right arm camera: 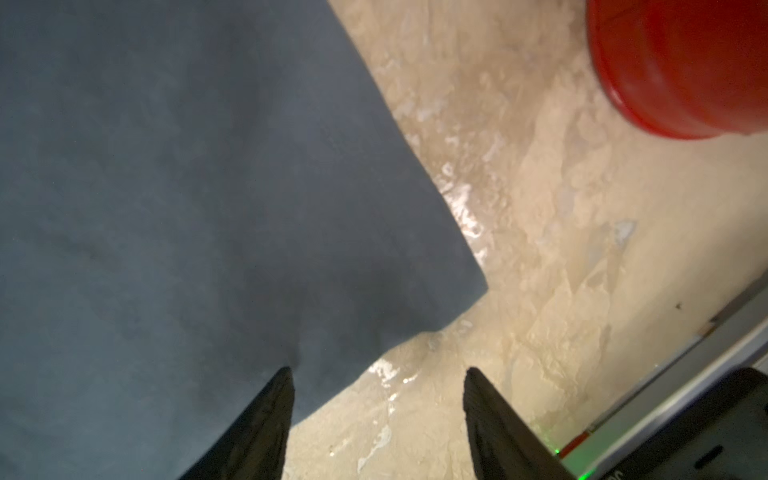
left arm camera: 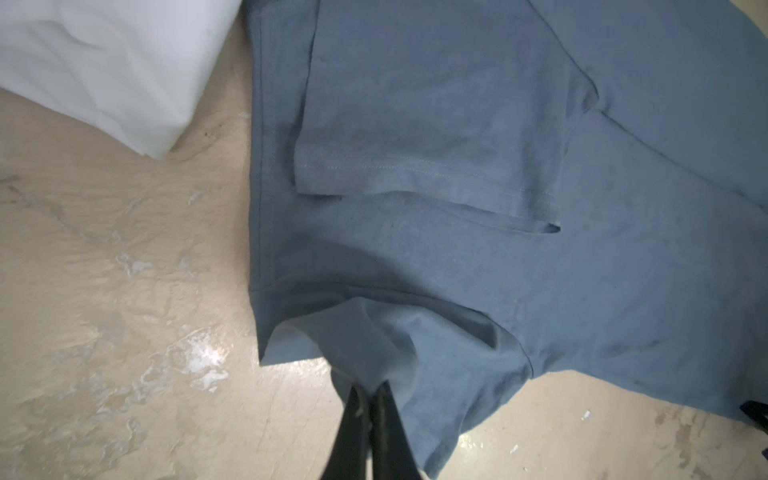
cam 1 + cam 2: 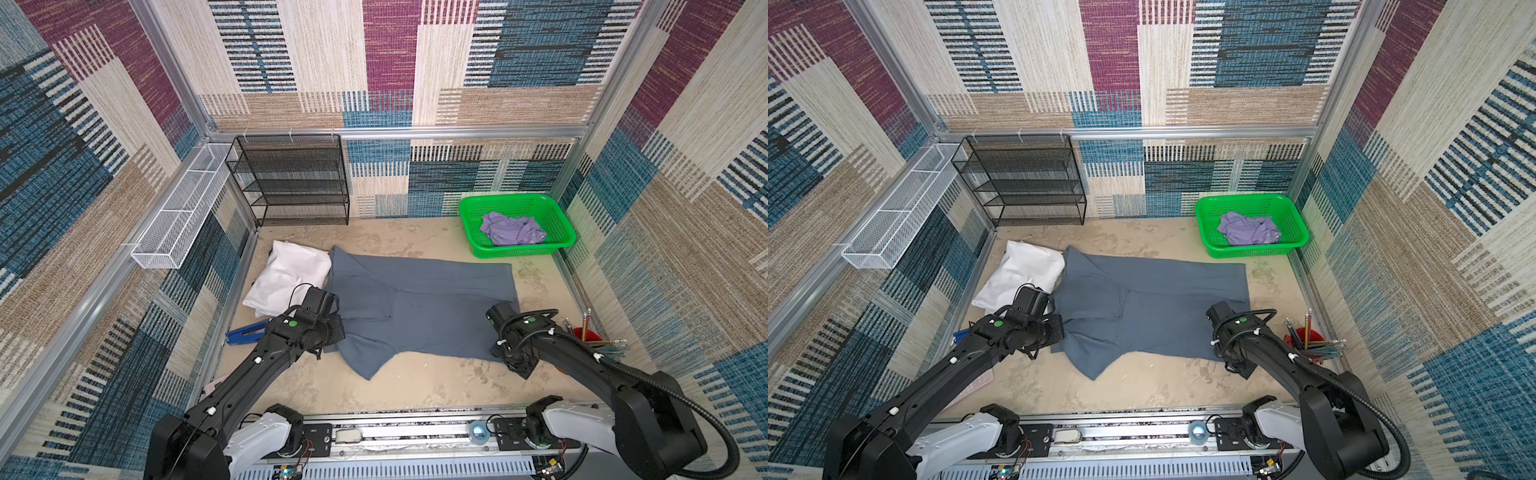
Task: Fold and stack the t-shirts
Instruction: 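Lower the folded edge onto the near side with both grippers and release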
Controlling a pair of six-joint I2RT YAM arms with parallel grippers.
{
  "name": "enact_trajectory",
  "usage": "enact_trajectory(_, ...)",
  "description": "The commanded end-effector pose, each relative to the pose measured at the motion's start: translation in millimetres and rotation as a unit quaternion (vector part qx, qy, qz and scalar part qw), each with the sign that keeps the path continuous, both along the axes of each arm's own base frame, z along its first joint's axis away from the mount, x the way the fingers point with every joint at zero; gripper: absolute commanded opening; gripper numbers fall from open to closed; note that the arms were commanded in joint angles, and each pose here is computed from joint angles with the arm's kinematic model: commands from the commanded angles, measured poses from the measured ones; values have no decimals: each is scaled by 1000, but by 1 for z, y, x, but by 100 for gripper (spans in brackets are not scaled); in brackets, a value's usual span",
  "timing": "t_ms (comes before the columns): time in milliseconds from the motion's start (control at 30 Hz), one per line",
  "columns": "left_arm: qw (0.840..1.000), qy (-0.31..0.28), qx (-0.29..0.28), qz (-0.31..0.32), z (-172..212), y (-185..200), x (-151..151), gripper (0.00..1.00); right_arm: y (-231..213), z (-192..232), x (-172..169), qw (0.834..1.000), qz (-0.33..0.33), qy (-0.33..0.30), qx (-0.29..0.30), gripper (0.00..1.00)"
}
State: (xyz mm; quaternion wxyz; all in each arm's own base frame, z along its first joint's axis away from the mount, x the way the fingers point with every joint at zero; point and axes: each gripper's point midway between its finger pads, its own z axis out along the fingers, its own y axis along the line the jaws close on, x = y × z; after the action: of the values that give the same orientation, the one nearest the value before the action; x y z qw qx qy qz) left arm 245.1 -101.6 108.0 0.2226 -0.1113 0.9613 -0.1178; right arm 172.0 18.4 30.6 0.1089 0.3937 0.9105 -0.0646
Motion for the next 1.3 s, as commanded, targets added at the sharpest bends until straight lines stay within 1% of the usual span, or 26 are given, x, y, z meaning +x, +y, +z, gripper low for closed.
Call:
enact_trajectory(0,999,-17,-7,-32,2,-6,1,0,-6,-1,7,998,-56,-36,19,61)
enact_trajectory(67,999,-17,-16,-34,2,-7,-2,0,-16,1,9,996,-77,-45,12,58)
enact_trajectory(133,999,-18,-23,-37,1,-9,-3,0,-21,0,14,994,-87,-55,20,56)
enact_trajectory(267,999,-18,-27,-40,-1,-11,-5,0,-26,-7,14,994,-97,-49,19,53)
enact_trajectory(367,998,-17,-36,-40,0,-13,-5,0,-26,-8,19,994,-97,-51,21,45)
enact_trajectory(500,998,-13,-40,-41,-1,-15,-6,0,-21,-9,24,994,-89,-54,33,31)
enact_trajectory(567,998,-14,-43,-43,-1,-16,-5,0,-19,-7,26,994,-86,-56,39,19)
enact_trajectory(633,998,-11,-43,-40,0,-16,-5,0,-19,-2,29,994,-82,-63,41,4)
enact_trajectory(667,998,-10,-42,-38,0,-15,-5,0,-19,2,29,994,-81,-65,39,0)
enact_trajectory(800,999,-16,-33,-13,7,-5,-9,0,-20,22,29,991,-86,-95,46,0)
enact_trajectory(933,999,-37,-16,25,20,12,-15,0,-16,35,26,985,-89,-125,75,0)
enact_trajectory(1033,998,-42,-14,40,24,19,-22,0,-15,47,27,982,-86,-146,88,0)
enact_trajectory(1267,996,-61,-9,64,38,34,-35,0,-22,89,37,977,-68,-188,77,0)
